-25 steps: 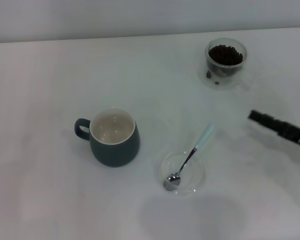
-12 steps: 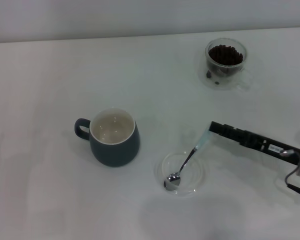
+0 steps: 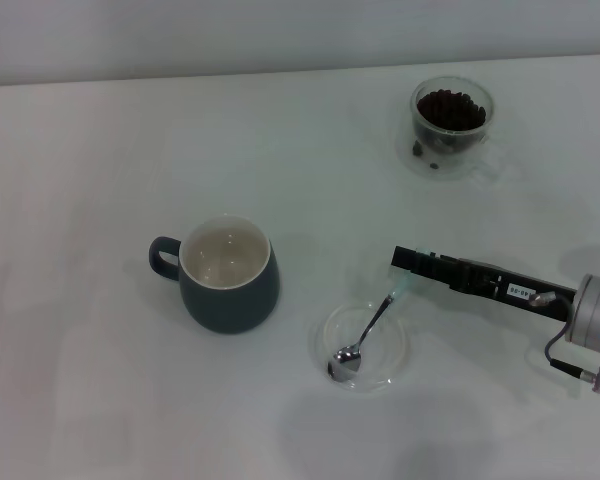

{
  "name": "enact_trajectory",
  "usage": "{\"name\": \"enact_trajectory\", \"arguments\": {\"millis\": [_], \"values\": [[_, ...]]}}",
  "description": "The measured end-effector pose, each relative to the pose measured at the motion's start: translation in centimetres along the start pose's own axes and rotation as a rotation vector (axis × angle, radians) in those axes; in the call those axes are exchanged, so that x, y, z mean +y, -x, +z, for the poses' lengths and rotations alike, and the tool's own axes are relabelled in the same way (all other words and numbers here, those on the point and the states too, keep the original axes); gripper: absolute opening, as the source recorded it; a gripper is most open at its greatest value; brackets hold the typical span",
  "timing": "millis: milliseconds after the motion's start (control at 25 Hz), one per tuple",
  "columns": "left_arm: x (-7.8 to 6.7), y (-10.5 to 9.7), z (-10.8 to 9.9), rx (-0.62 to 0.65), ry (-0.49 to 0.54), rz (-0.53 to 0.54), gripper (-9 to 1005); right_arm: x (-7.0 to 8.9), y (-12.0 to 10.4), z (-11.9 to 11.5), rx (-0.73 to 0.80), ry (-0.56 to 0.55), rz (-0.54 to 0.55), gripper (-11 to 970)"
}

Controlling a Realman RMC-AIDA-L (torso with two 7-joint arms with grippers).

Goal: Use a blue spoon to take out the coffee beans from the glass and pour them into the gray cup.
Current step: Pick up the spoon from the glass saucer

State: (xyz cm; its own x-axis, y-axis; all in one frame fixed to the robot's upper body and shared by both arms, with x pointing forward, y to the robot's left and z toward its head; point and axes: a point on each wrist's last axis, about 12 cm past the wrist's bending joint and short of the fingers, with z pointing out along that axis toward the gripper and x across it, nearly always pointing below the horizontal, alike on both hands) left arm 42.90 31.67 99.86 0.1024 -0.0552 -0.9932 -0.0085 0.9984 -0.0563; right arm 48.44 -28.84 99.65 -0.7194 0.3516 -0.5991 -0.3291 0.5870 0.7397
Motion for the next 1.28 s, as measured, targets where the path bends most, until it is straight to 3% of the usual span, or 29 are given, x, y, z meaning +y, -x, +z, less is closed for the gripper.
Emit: {"name": "enact_trajectory", "arguments": {"millis": [320,760,1280], "values": [[0.2,0.0,0.1,-0.003,0.011,0.000,874,0.0,0.0,0.0,-0.001,-0.001,-0.004,598],[0.2,0.1,0.1,-0.005,0.013,0.002,873,0.2,0.8,-0.4,-0.035,0.033,0.018,193],[0.5,0.0,-0.1,0.000,0.017,0.011,873,0.9,3.2,-1.1,-0.191,0.104,0.055,149]]}}
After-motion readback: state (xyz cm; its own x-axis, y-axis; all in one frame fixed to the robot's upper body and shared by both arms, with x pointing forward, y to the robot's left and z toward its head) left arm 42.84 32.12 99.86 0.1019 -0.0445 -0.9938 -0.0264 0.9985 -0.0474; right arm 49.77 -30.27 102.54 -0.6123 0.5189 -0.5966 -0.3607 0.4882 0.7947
